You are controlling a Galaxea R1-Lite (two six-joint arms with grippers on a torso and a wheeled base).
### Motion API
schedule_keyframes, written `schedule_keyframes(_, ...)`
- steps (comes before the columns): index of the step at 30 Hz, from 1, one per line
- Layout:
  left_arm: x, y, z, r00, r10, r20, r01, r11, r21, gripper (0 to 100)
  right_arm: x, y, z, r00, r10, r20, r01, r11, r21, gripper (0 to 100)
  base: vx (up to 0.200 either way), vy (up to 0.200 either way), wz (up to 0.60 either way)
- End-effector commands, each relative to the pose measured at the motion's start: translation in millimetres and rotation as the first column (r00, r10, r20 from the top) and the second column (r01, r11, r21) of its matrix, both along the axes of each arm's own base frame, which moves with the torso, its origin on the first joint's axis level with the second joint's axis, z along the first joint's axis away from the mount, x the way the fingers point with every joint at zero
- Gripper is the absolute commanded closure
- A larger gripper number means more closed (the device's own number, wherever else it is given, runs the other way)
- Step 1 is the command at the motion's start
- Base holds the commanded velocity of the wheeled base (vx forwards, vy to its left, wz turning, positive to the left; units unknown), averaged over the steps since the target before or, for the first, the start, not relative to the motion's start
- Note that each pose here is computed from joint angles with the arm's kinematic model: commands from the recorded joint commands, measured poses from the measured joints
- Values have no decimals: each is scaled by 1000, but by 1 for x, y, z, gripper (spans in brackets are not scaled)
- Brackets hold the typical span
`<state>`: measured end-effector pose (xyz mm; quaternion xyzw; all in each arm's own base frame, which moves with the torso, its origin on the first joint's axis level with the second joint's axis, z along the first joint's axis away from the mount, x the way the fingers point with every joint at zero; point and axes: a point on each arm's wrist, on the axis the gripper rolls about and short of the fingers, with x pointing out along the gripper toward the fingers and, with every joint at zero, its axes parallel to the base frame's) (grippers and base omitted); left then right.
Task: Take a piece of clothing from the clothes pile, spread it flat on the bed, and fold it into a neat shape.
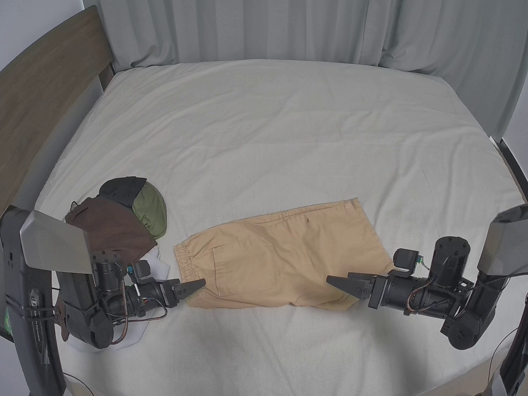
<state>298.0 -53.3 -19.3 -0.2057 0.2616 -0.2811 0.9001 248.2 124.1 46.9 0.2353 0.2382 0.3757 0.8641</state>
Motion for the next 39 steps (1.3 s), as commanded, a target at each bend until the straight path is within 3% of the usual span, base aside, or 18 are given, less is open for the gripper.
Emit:
schedule_keyframes(1,3,0,-15,999,2,-34,-2,1000,6,0,0,0,-1,1000,1,-5,-1,1000,-2,0,0,0,0)
schedule_keyframes(10,17,-3,-31,996,62,-57,-63,998,-5,0,0,0,-1,1000,1,-2,-1,1000,0,0,0,0,0)
schedule_keyframes(14,26,-6,-33,988,125,-90,-131,990,-60,0,0,0,0,1000,0,2,0,1000,0,0,0,0,0)
schedule_keyframes(25,42,-27,-34,971,203,-125,-221,963,-154,0,1,0,6,1000,-5,25,5,1000,9,0,0,0,0)
schedule_keyframes(39,48,-34,-37,967,225,-121,-244,955,-169,0,-2,-1,6,1000,-19,17,19,1000,4,0,0,0,0)
